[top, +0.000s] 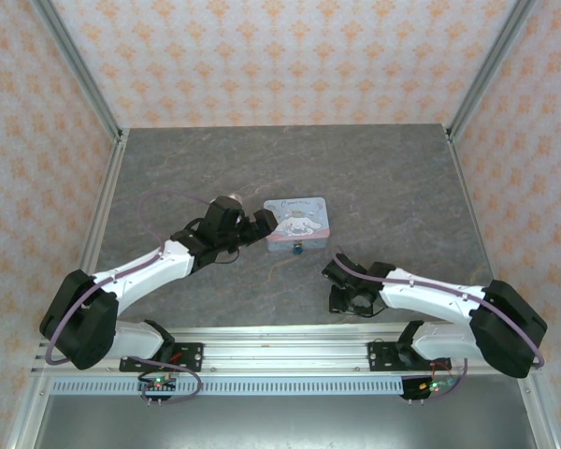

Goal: Unlock the padlock with the key

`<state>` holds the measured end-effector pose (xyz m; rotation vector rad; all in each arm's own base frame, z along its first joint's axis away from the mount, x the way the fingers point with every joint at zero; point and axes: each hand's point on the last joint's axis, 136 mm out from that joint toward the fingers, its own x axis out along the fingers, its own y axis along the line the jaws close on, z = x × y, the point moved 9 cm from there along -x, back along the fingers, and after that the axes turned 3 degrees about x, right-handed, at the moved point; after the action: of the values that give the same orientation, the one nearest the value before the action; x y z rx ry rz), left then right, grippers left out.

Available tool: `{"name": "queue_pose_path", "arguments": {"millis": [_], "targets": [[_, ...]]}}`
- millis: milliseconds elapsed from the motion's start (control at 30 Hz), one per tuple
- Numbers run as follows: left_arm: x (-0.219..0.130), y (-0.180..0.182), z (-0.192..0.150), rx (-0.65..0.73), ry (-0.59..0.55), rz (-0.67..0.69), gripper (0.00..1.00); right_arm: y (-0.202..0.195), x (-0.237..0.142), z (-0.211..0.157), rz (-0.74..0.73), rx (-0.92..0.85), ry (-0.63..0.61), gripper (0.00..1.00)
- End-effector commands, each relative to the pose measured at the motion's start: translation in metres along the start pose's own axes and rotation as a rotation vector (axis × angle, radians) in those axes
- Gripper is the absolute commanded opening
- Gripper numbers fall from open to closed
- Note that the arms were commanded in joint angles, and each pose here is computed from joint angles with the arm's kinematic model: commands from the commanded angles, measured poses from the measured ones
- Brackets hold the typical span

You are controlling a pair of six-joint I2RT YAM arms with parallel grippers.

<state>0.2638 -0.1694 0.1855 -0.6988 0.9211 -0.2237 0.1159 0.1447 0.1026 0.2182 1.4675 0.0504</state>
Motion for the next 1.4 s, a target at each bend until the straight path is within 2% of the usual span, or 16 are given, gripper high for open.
{"name": "queue_pose_path", "arguments": {"millis": [0,233,333,467,900,1233,1267,1333,1367], "targets": [[0.002,-0.006,0.002,-0.003,-0.006,-0.018,1.00,-0.006,0.006,-0.007,-0.047,-0.015,0.036,0.35],[0.005,-0.005,0.002,-0.006,-0.007,-0.010,1.00,-0.003,0.009,-0.005,-0.030,-0.011,0.034,0.24],[0.005,-0.005,0.003,-0.003,-0.011,-0.004,1.00,0.004,0.007,-0.001,-0.011,-0.011,0.025,0.16],[0.003,-0.005,0.005,0.011,-0.029,0.018,1.00,0.017,0.006,0.007,0.021,-0.014,0.009,0.00],[-0.002,-0.005,0.014,0.116,-0.055,0.110,1.00,0.071,-0.002,0.038,0.184,0.005,-0.067,0.00],[0.004,-0.002,0.011,0.046,-0.010,0.075,1.00,0.079,-0.004,0.045,0.213,0.023,-0.099,0.00],[0.003,-0.004,0.011,0.051,-0.010,0.072,1.00,0.076,-0.006,0.044,0.200,0.029,-0.104,0.11],[0.000,-0.004,0.012,0.055,-0.011,0.073,1.00,0.065,-0.009,0.039,0.163,0.044,-0.105,0.40],[-0.001,-0.005,0.012,0.055,-0.015,0.074,1.00,0.059,-0.011,0.036,0.149,0.052,-0.103,0.51]]}}
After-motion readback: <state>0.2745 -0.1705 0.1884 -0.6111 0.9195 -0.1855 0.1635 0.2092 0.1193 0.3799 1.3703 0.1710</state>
